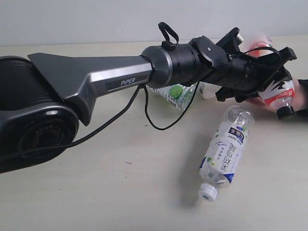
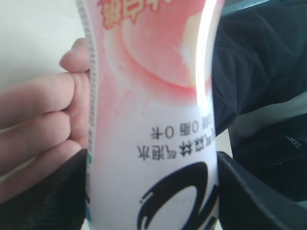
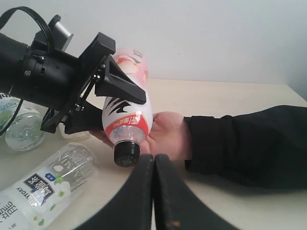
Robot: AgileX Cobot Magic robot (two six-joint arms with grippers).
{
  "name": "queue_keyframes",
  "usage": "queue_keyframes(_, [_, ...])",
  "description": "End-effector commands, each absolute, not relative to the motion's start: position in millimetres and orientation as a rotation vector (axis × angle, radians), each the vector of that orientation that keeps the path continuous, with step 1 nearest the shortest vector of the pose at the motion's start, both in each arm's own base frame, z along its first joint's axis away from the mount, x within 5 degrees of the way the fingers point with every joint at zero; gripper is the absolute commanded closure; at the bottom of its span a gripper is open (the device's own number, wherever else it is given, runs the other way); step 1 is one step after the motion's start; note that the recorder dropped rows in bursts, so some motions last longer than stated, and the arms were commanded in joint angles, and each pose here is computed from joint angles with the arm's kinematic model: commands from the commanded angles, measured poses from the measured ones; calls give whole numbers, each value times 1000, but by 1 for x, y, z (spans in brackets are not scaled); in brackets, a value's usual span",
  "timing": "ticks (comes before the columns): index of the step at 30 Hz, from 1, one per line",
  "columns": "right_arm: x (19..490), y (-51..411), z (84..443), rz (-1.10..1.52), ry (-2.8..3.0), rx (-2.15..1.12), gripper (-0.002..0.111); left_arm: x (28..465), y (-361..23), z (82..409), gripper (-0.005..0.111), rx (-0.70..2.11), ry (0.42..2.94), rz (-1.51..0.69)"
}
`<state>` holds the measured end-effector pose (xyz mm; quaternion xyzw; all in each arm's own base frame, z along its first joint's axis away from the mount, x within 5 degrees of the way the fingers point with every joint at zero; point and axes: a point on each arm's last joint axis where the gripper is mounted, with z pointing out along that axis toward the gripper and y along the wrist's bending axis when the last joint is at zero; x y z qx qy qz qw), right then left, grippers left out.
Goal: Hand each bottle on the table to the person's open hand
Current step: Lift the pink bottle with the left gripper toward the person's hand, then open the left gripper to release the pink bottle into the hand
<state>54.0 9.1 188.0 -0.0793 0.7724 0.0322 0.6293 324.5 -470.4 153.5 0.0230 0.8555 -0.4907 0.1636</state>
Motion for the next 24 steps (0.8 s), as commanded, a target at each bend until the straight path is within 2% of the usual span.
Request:
queue_keyframes(1, [54, 9, 188, 70, 1758, -174, 108, 324, -473, 150, 107, 54, 2449, -1418])
queue_keyframes(6, [54, 9, 188, 70, 1758, -174, 108, 322, -473, 147, 105, 67, 2478, -1431])
queue_keyframes(13, [54, 9, 188, 70, 1758, -174, 108, 320, -474, 143, 74, 50, 2503, -1441])
queue_keyframes(19, [54, 9, 188, 70, 1758, -174, 108, 320, -474, 143, 65, 37, 2516, -1451])
queue_keyframes(24, [54, 9, 188, 70, 1758, -174, 108, 320, -474, 143, 49, 37, 2516, -1451])
